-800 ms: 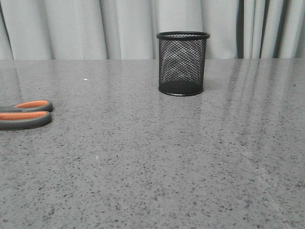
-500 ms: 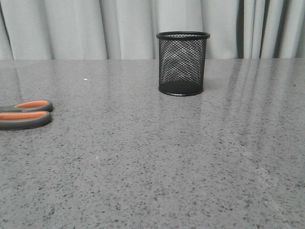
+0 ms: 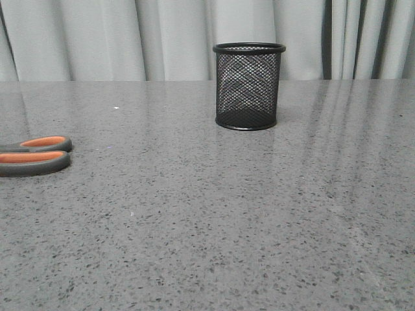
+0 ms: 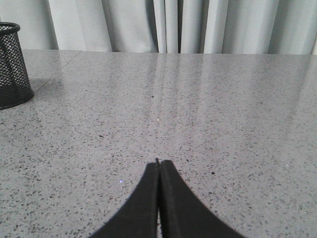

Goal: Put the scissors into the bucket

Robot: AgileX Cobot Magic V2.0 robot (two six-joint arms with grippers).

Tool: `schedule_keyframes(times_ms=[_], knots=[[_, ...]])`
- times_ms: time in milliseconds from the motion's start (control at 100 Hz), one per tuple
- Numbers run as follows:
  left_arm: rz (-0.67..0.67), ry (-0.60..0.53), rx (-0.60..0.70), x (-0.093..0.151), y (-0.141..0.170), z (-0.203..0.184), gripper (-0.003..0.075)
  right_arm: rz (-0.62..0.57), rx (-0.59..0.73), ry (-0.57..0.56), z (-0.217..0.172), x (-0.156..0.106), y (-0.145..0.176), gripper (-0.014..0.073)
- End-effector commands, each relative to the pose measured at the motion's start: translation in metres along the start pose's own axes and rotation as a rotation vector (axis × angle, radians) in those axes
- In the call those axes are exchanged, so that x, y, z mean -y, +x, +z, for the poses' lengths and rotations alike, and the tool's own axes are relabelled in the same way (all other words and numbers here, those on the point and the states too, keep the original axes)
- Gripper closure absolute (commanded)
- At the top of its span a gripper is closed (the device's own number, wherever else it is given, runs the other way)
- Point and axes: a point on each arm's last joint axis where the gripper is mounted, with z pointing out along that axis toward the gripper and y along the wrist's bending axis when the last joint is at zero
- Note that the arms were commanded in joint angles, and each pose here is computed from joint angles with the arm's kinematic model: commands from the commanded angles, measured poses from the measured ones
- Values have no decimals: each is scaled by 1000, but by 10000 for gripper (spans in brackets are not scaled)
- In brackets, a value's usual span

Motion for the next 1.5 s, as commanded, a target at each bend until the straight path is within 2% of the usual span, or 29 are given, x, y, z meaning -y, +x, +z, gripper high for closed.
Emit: schedule_keyframes(times_ms=[0,780,1050,1190,1360,1490], knots=[[-20,-5,72,-1,1,-1,741,-13,85,14,-1,1,-2,660],[-20,-5,74,-1,1,-1,741,-13,87,14,-1,1,-3,660],[-31,-5,74,-1,1,-1,741,-7,182,20,-2,1,-12,660],[-41,-5,74,-1,1,-1,741,38,200,18,-3,2,-13,660],[-201,-4,73,-1,1,-1,741,125,205,11,-3,2,-13,660],[-373,-4,74,-2,1,-1,741,291,216,0,-3,2,-14,660]])
